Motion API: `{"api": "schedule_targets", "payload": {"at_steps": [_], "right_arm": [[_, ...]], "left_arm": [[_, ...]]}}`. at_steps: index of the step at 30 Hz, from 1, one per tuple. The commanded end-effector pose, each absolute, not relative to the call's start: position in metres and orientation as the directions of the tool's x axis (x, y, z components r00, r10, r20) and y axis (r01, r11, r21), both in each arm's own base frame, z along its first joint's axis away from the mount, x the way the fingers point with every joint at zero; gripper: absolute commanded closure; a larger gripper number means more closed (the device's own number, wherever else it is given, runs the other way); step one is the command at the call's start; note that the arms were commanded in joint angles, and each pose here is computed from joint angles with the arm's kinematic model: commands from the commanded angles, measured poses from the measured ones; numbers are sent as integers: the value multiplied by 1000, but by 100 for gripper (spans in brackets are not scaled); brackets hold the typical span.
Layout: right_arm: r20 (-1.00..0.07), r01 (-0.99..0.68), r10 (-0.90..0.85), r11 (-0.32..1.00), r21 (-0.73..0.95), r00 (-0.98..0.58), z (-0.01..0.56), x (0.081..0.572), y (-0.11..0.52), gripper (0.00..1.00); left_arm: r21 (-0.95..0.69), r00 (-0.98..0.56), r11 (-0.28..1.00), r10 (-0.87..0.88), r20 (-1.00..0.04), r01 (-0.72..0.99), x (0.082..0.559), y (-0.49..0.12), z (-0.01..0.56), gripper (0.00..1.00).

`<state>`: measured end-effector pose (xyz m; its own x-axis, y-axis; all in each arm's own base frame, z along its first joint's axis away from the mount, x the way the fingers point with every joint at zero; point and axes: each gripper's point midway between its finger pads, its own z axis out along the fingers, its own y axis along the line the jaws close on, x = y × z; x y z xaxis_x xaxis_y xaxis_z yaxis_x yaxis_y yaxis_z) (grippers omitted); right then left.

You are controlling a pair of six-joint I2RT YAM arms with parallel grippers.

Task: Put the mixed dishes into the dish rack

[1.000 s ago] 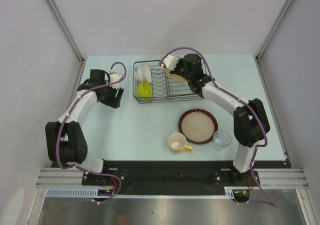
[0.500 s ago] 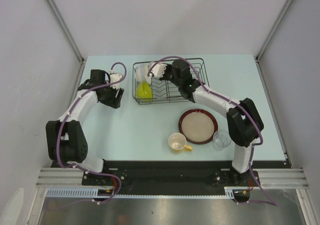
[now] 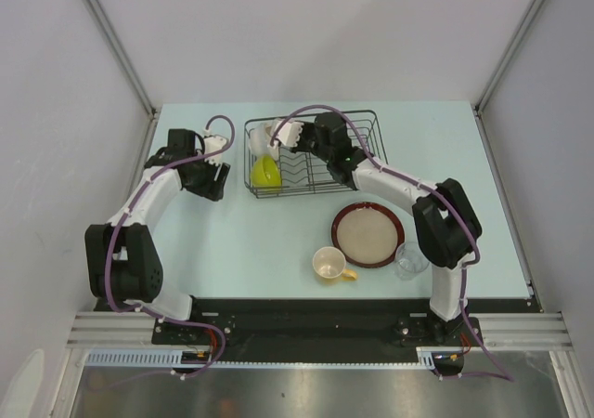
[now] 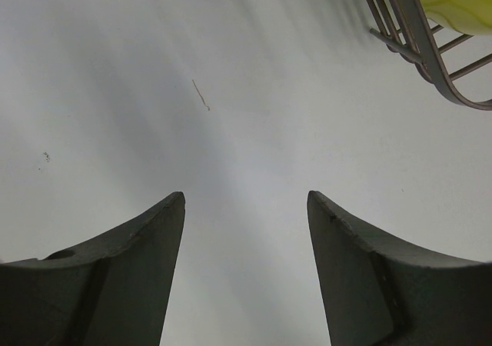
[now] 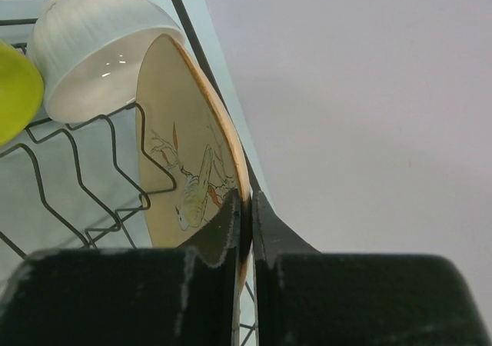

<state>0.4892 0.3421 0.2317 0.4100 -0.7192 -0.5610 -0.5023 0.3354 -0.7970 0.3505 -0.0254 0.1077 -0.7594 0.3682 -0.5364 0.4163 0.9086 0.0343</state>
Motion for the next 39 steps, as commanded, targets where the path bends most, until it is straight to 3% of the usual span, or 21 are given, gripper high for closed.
{"api": "schedule_targets", "payload": {"at_steps": [1, 2, 3, 9, 29, 39], "right_arm": [[-604, -447, -583, 409, -796, 543, 288, 483, 379, 87], [-607, -449, -586, 410, -794, 537, 284, 485, 379, 79], [-618, -452, -584, 424, -785, 526, 282, 487, 379, 58], [-672, -453, -573, 497, -740, 469, 278, 502, 375, 27], [-760, -387, -478, 662, -642, 441, 318, 543, 350, 25], [-870, -380, -416, 784, -491, 264, 322, 566, 305, 26]], "left_arm": [[14, -746, 913, 342, -571, 408, 359, -28, 110, 30], [11, -747, 913, 341, -570, 408, 359, -29, 110, 30], [12, -749, 913, 341, -569, 407, 358, -29, 110, 30], [36, -743, 909, 362, -564, 415, 356, -25, 110, 30], [27, -756, 912, 356, -549, 410, 351, -25, 108, 30], [15, -751, 913, 344, -564, 407, 352, -28, 115, 30]]}}
